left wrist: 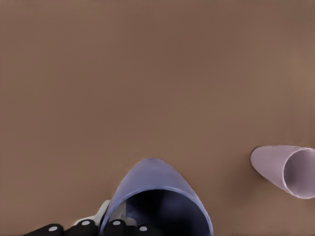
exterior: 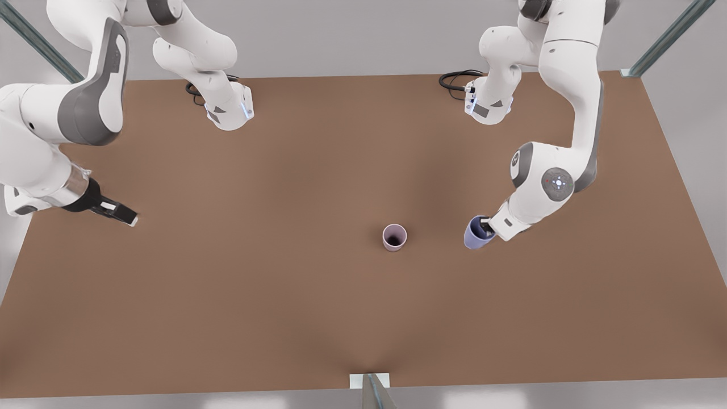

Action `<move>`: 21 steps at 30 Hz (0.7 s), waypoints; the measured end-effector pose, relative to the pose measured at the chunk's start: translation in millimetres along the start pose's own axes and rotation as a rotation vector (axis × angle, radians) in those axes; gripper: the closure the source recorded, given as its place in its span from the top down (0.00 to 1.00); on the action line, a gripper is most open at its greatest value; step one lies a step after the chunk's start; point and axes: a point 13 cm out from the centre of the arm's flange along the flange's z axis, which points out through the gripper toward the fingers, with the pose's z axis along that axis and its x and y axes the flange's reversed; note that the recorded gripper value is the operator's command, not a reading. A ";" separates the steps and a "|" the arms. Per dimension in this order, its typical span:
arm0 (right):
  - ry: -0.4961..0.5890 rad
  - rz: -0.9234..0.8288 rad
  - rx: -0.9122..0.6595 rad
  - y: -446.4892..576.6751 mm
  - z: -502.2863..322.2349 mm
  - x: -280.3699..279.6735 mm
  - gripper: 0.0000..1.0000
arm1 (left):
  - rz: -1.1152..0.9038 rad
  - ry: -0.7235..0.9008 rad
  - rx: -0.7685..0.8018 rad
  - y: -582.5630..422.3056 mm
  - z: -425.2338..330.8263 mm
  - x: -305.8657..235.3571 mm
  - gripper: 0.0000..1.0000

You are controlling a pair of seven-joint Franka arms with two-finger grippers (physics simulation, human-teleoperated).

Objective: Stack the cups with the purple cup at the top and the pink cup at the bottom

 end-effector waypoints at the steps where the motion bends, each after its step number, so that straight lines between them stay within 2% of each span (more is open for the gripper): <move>1: -0.006 -0.014 -0.002 -1.6 -6.3 -0.7 1.00 | 0.008 0.004 0.027 -29.9 -3.1 -8.4 0.21; 5: -0.009 -0.083 -0.007 5.5 -15.3 1.4 1.00 | 0.008 0.049 0.105 -125.9 -7.4 -7.7 0.21; 10: 0.003 -0.139 0.004 2.9 -13.8 3.8 1.00 | -0.053 0.099 0.126 -193.9 1.8 3.1 0.21; 21: 0.013 -0.253 0.009 18.1 -14.0 12.1 1.00 | -0.270 0.179 0.095 -206.9 40.8 12.4 0.21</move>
